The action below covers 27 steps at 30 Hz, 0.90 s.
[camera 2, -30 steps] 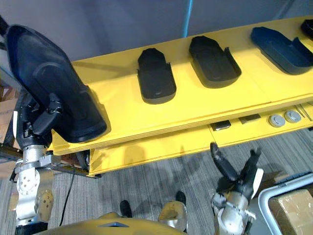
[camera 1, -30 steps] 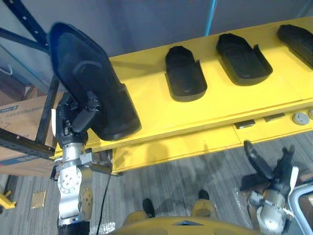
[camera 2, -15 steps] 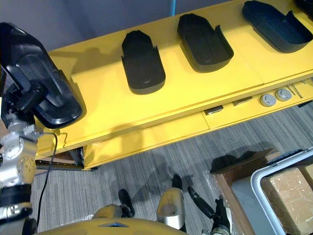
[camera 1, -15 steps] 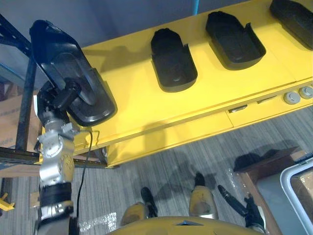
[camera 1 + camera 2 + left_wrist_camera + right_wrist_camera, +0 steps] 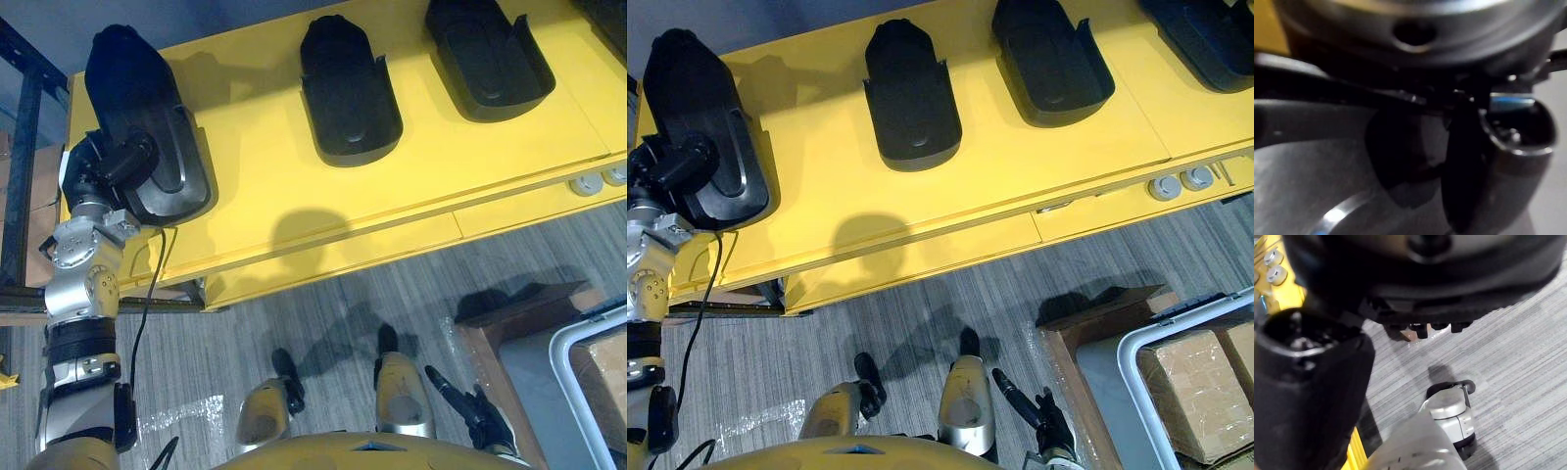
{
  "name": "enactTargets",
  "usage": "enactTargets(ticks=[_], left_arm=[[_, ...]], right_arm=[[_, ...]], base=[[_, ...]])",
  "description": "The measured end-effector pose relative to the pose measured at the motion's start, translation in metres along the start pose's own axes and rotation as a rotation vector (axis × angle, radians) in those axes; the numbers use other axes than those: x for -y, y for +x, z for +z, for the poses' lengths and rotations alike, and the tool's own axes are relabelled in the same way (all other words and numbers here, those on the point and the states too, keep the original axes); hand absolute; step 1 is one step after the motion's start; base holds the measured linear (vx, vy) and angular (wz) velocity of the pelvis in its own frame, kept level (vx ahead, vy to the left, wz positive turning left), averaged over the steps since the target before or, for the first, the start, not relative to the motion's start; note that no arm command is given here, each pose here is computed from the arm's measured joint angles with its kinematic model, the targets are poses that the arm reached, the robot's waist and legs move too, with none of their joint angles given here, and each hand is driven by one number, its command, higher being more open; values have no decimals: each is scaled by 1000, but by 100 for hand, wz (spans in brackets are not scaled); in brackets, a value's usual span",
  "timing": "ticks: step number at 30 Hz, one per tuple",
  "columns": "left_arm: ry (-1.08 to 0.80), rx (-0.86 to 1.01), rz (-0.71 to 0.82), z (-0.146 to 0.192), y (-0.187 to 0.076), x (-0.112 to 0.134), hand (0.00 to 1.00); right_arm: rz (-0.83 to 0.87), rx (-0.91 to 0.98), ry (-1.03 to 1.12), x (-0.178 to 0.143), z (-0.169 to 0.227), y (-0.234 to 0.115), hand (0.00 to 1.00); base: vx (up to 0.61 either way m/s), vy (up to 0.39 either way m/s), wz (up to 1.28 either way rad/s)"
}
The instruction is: Walk over and take three plastic housings, then place them on the shelf
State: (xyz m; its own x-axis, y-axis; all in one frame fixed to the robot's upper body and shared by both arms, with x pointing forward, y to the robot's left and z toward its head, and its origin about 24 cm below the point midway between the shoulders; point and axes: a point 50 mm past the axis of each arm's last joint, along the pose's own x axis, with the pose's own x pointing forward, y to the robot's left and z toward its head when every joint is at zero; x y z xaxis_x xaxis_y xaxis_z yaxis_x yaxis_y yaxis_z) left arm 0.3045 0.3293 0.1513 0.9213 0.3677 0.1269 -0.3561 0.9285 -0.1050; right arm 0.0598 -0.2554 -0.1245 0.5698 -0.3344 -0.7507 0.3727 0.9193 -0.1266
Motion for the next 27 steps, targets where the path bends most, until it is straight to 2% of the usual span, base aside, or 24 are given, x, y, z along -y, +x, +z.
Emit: enactTargets(ticks=[1, 2, 21, 27], left_arm=[[6, 1, -9, 1, 1, 0, 0], [8, 4, -27, 4, 3, 2, 100], [20, 40, -101, 28, 19, 13, 100], [139, 46, -36, 30, 24, 15, 100]], right_arm=[[3, 0, 1, 0, 0, 0, 100], [8, 0, 23, 0, 0, 0, 100], [12, 7, 38, -1, 1, 0, 100], [19, 9, 34, -5, 1, 0, 100]], base=[[0, 0, 0], [0, 0, 0], [-3, -3, -2], [-8, -5, -5]])
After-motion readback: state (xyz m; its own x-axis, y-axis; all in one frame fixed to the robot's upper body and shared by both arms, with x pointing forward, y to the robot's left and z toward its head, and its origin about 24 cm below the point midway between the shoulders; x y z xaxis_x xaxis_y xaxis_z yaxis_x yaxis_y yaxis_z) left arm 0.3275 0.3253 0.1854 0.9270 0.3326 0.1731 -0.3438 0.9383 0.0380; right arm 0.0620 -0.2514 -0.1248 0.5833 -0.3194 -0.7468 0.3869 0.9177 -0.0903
